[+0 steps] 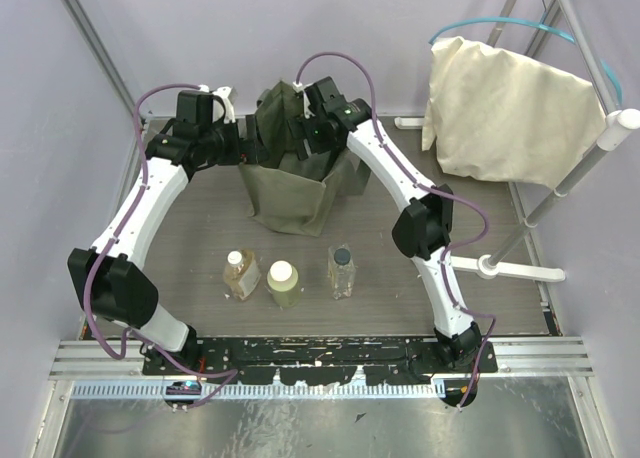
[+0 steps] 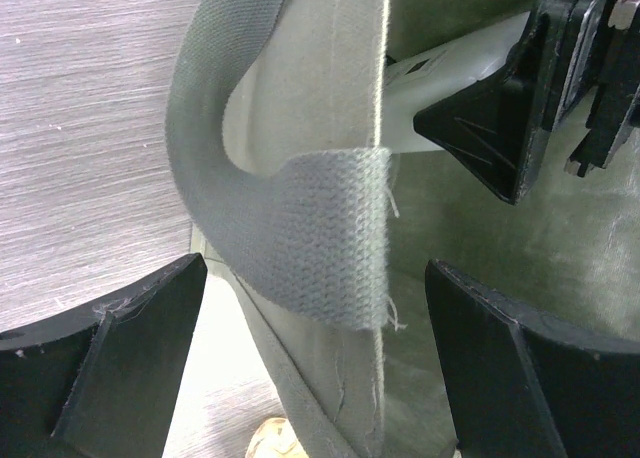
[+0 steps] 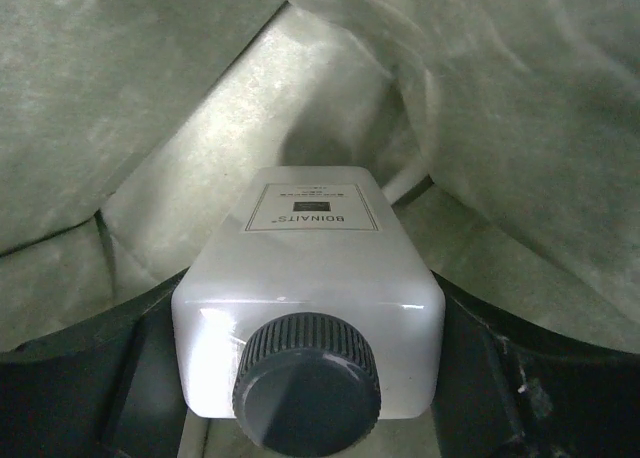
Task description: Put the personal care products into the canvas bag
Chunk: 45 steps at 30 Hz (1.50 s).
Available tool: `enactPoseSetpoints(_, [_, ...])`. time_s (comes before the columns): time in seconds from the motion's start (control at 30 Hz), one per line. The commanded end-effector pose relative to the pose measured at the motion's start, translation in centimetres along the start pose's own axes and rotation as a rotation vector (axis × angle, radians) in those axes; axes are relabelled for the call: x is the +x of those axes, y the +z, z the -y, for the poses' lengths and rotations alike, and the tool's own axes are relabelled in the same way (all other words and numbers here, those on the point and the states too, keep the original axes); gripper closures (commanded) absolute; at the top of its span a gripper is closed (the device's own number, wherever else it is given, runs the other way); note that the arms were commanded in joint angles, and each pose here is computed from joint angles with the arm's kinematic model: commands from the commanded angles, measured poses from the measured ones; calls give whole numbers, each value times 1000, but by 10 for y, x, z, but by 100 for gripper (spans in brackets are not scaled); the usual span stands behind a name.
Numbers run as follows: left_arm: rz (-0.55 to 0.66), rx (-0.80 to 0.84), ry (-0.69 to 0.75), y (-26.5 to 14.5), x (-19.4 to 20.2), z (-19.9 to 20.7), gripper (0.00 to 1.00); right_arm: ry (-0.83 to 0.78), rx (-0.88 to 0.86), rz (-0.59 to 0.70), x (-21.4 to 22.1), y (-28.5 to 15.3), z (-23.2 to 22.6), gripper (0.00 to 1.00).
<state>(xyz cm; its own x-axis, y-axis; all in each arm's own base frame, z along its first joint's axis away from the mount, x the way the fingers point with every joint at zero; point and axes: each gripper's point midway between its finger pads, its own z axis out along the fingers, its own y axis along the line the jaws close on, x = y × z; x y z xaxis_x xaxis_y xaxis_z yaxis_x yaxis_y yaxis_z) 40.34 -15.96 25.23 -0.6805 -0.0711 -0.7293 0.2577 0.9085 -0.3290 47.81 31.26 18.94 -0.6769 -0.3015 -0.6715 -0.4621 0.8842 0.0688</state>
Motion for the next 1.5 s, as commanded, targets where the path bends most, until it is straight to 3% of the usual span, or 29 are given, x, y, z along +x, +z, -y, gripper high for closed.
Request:
enactPoseSetpoints(0.0, [-21, 11, 1, 0, 7, 2, 2, -35, 49, 167, -48, -32, 10, 99])
enactPoseSetpoints(0.53, [-27, 15, -4, 7, 6, 1, 2, -81, 0, 73, -11, 27, 4, 96])
enactPoseSetpoints(0.9, [-36, 18, -8, 10, 10, 1, 2, -73, -10, 66, -7, 34, 2, 57])
enactPoseSetpoints(1.03, [-39, 24, -8, 11, 11, 1, 2, -65, -17, 118, -22, 19, 0, 38])
enactPoseSetpoints(1.1, [-41, 26, -8, 12, 12, 2, 2, -62, -21, 135, -27, 12, -1, 23])
enactPoseSetpoints(1.33, [-37, 30, -6, 11, 12, 2, 2, -42, -62, 199, -47, -21, -11, 2])
enactPoseSetpoints(1.47, [-31, 33, -1, 11, 10, 3, 2, -44, -78, 276, -68, -54, -16, 0])
